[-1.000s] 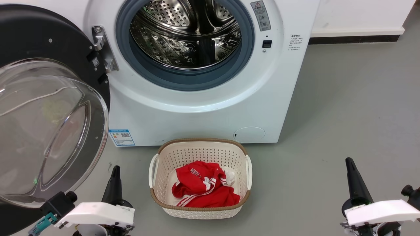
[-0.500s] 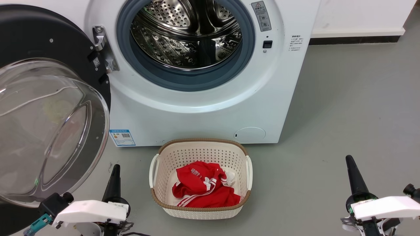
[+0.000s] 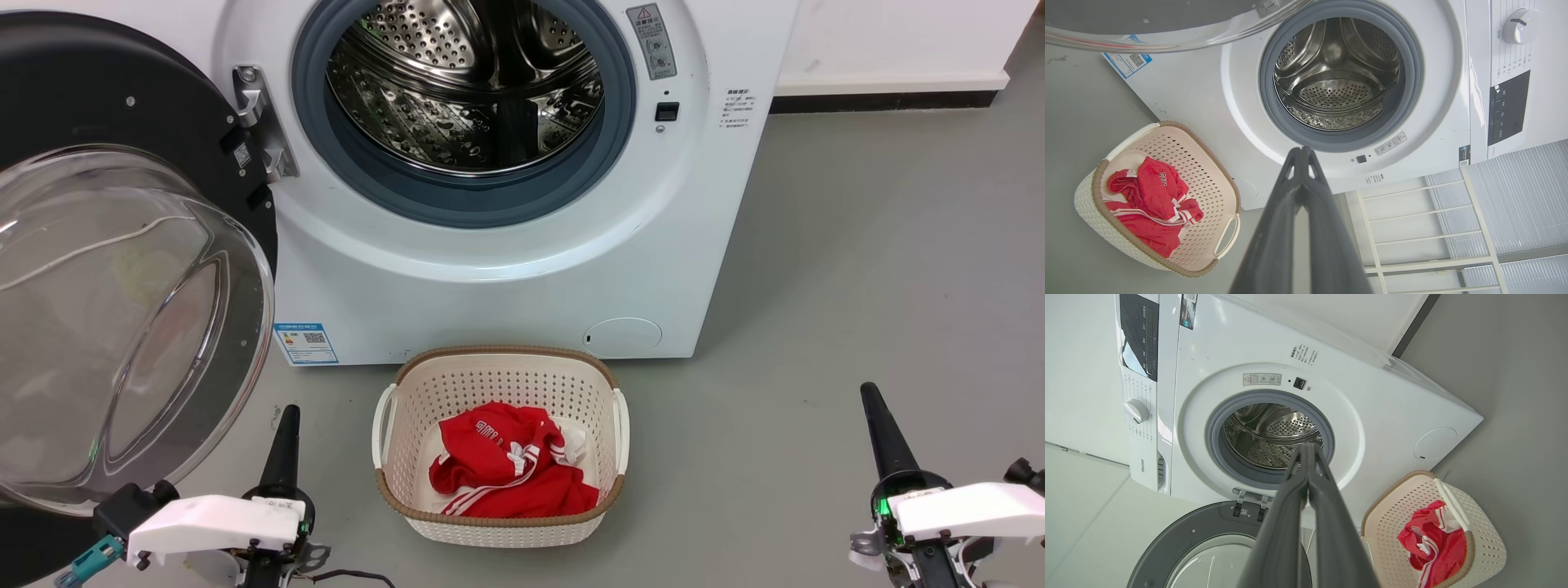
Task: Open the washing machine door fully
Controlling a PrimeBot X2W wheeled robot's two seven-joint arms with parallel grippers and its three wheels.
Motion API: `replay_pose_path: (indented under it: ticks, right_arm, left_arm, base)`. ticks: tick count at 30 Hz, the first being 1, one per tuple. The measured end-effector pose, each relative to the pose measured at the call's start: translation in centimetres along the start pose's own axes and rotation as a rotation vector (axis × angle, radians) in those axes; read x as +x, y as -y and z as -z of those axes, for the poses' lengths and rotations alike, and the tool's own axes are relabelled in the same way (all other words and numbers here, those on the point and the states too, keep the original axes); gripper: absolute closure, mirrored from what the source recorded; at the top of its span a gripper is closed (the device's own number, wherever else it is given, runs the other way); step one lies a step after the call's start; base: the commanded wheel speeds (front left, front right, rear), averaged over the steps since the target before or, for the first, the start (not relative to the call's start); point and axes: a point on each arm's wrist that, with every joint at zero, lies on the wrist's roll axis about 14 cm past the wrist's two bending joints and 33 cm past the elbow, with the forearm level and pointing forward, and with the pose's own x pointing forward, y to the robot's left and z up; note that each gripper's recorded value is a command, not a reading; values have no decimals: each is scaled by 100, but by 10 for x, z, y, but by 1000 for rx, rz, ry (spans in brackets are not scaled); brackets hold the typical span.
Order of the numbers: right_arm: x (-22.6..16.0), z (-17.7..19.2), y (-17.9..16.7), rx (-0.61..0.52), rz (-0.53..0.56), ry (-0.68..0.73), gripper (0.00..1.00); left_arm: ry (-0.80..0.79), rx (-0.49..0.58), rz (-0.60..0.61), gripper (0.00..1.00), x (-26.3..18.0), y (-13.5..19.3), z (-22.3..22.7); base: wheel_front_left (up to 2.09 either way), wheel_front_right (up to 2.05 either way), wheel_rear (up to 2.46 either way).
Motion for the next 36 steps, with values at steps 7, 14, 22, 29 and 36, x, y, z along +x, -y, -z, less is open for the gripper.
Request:
replay_pose_path:
  ticks: [7, 14, 22, 29, 36]
  right_arm:
    - [1, 0, 0, 69, 1, -4, 100]
    - [3, -1, 0, 133, 0, -6, 100]
    - [5, -1, -1, 201, -1, -10, 100]
    - [7, -2, -2, 257, -4, -13, 100]
    - [8, -2, -3, 309, -8, -15, 100]
  left_arm:
    - [-3, -71, 8, 100, 1, 1, -1]
    - [-5, -137, 14, 100, 1, 2, -2]
    - [-7, -209, 27, 100, 3, 4, -4]
    - [-8, -266, 38, 100, 3, 6, -5]
    - [-10, -320, 47, 100, 4, 7, -6]
  base:
    - [0, 0, 0]
    - [0, 0, 0]
    - [0, 0, 0]
    - [0, 0, 0]
    - [0, 0, 0]
